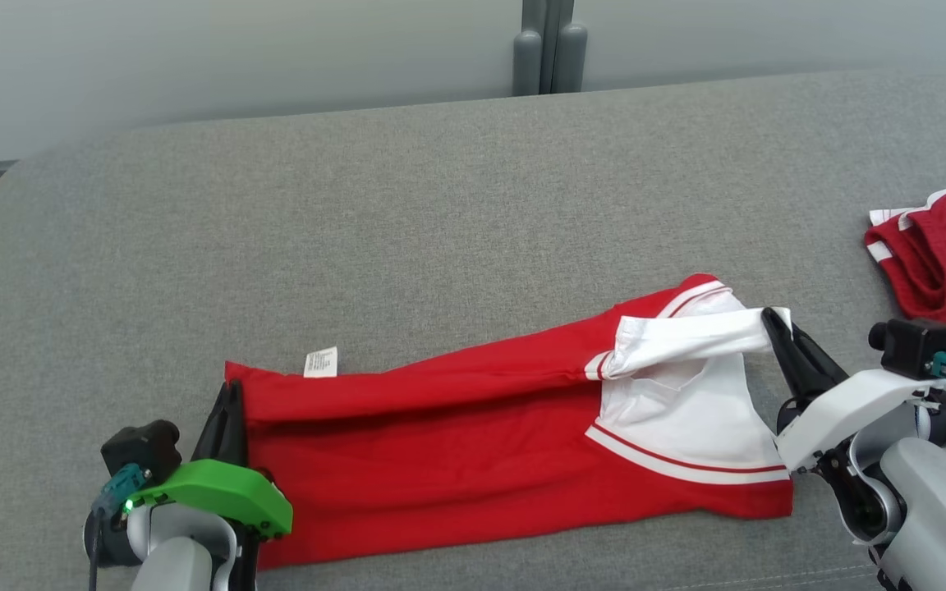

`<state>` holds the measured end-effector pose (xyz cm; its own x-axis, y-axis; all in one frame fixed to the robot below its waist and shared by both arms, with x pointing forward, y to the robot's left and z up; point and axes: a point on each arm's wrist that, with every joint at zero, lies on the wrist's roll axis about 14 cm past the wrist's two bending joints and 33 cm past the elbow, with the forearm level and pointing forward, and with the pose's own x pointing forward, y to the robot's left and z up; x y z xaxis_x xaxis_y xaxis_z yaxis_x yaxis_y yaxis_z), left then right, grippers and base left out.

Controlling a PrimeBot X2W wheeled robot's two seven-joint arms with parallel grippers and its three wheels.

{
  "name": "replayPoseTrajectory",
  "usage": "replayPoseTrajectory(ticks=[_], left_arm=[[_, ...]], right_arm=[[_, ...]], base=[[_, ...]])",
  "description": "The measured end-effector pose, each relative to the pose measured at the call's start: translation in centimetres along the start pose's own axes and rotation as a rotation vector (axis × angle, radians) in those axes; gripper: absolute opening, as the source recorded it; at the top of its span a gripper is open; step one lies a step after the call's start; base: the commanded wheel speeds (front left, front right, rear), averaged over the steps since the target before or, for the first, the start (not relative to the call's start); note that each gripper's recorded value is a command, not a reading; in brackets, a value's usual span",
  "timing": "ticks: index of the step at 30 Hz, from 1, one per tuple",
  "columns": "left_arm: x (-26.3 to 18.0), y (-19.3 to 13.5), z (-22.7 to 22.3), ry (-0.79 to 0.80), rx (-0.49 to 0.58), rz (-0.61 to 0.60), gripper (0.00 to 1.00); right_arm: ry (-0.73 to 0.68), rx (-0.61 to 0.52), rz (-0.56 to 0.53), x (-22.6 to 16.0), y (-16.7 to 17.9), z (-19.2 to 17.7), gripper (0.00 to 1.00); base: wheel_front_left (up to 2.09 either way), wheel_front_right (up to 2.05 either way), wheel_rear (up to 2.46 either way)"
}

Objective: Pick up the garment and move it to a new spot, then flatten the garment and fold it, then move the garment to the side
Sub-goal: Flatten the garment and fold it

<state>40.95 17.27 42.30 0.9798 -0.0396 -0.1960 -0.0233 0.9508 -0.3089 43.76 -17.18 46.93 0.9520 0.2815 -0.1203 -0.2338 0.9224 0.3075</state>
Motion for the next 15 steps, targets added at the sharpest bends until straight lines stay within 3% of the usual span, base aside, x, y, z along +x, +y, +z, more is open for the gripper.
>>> replayPoseTrajectory(ticks=[15], left_arm=[[-3.2,-0.1,-1.5,0.029,-0.018,-0.001,0.0]], right_arm=[[0.028,0.019,-0.052,-3.7,0.0,-2.4,0.0]], base=[[0.0,0.0,0.0]])
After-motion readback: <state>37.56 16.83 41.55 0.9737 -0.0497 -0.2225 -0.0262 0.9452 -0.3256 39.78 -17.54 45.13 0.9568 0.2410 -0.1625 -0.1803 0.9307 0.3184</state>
